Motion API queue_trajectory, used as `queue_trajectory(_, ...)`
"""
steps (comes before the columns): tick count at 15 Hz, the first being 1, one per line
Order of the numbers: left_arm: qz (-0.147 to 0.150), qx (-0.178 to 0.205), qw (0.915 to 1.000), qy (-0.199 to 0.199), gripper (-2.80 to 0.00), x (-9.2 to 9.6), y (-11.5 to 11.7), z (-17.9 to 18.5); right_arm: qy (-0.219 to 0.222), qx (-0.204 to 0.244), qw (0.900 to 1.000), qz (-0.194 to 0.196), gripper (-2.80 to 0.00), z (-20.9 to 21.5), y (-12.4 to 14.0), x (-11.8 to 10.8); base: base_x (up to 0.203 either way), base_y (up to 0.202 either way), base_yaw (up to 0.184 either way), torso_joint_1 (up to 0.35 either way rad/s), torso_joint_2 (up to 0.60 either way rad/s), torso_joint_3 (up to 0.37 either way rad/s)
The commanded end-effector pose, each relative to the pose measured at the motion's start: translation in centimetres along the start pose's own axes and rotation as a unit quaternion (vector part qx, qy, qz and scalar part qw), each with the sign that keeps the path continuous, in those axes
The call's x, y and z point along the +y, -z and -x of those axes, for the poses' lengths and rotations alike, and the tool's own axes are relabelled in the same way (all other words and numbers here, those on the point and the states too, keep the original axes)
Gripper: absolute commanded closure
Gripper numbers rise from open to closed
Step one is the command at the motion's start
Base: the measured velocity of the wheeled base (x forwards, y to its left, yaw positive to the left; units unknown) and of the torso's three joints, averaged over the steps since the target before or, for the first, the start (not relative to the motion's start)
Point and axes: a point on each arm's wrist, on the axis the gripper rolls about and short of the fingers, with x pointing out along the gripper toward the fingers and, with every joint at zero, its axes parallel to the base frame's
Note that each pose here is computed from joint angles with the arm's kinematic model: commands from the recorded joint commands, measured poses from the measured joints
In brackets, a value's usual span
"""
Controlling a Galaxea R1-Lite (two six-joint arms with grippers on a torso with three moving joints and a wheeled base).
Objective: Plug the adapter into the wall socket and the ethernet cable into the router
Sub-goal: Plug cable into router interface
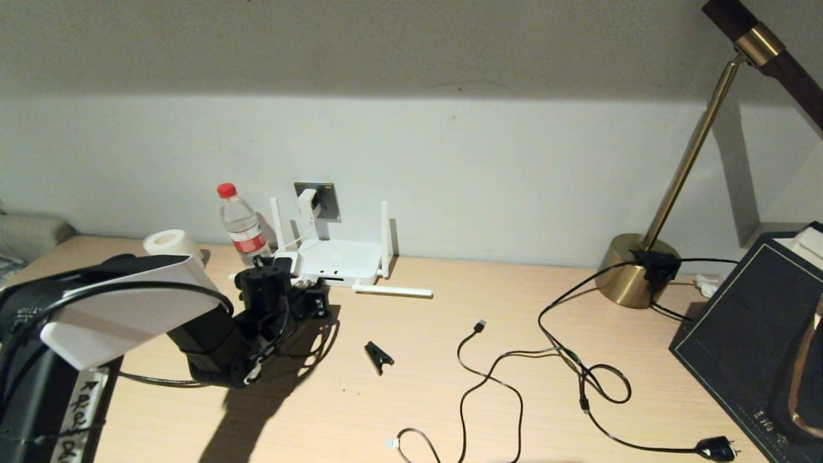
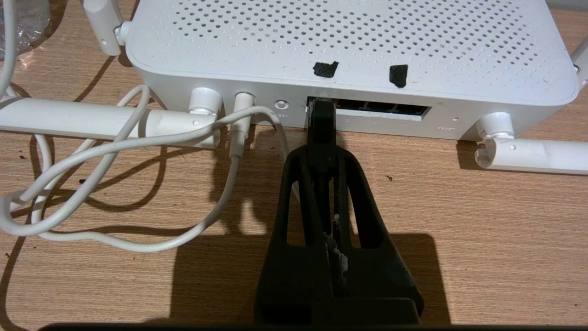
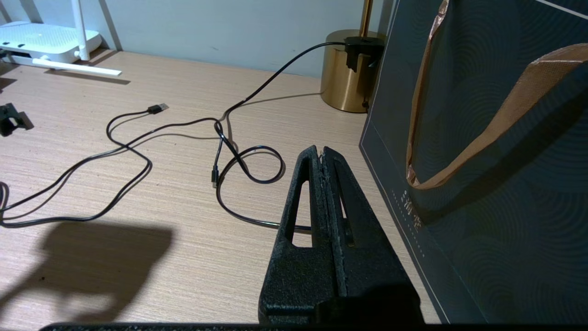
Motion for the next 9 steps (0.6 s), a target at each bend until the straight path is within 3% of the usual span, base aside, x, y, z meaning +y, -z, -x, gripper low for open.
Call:
queue_trajectory(1,0.0,-0.004,1.0,-0.001,0.0,-0.01,0.01,-0.27,-0.002,0.018,1.0,0.0,0.0,-0.21,0.99,0.04,0.0,0.0,0.0,0.0,0.0,0.0)
queue_trajectory(9,0.0,-0.001,1.0,0.001,0.0,-0.1,0.5,-0.69,-0.002,0.018,1.0,0.0,0.0,-0.21,0.99,0.04,0.0,0.0,0.0,0.0,0.0,0.0)
